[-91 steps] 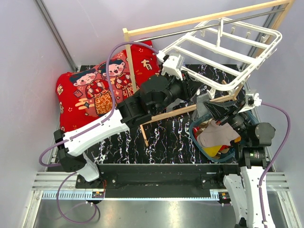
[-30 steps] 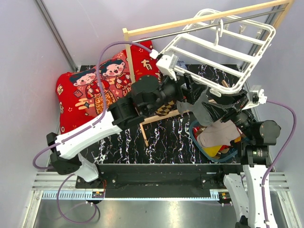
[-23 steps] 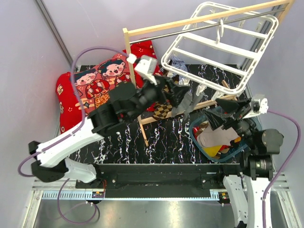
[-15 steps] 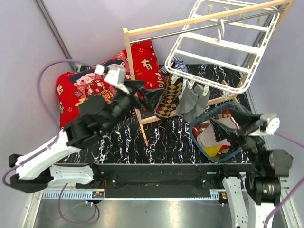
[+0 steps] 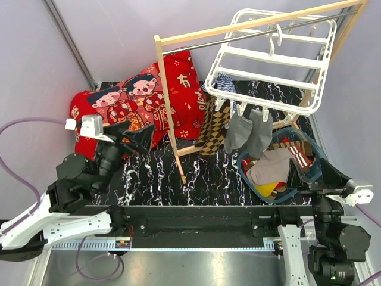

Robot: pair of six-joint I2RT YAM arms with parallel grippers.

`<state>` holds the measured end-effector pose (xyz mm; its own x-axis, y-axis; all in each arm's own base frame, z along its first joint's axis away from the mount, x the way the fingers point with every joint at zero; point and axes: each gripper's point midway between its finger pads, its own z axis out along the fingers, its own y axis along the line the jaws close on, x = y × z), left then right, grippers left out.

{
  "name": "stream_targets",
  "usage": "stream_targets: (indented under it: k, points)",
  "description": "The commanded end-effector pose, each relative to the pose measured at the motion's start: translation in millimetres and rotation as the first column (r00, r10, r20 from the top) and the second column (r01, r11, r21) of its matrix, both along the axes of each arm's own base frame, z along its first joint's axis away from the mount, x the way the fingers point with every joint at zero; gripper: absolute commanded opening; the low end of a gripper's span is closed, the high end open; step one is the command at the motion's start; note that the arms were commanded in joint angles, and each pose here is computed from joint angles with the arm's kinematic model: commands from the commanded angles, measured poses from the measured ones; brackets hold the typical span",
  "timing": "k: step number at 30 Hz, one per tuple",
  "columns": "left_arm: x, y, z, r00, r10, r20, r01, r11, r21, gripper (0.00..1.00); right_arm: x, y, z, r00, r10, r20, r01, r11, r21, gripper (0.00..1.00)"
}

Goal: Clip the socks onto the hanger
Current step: Reset both arms

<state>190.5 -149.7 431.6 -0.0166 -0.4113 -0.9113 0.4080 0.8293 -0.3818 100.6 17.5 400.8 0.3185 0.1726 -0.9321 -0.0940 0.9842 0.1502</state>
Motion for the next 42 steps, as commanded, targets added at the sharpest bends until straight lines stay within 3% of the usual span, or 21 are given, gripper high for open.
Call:
stream_targets:
  k: [1, 9, 29, 42]
  points:
    - [5, 35, -25, 0.989, 0.148, -0.024, -0.148, 0.989, 0.019, 0.99, 1, -36, -18, 0.98, -0.192, -0.05, 0.195, 0.98, 0.044, 1.0]
    - [7, 48, -63, 0.977, 0.209, -0.049, -0.206, 0.976, 0.068, 0.99, 6, -62, -37, 0.936, -0.333, -0.114, 0.338, 0.94, 0.033, 1.0]
    - [21, 35, -82, 0.963, 0.267, -0.04, -0.253, 0.944, 0.213, 0.99, 11, -69, -47, 0.922, -0.363, -0.137, 0.368, 0.93, 0.009, 1.0]
    - [22, 35, -82, 0.963, 0.268, -0.026, -0.257, 0.944, 0.209, 0.99, 16, -69, -49, 0.921, -0.363, -0.144, 0.367, 0.93, 0.002, 1.0]
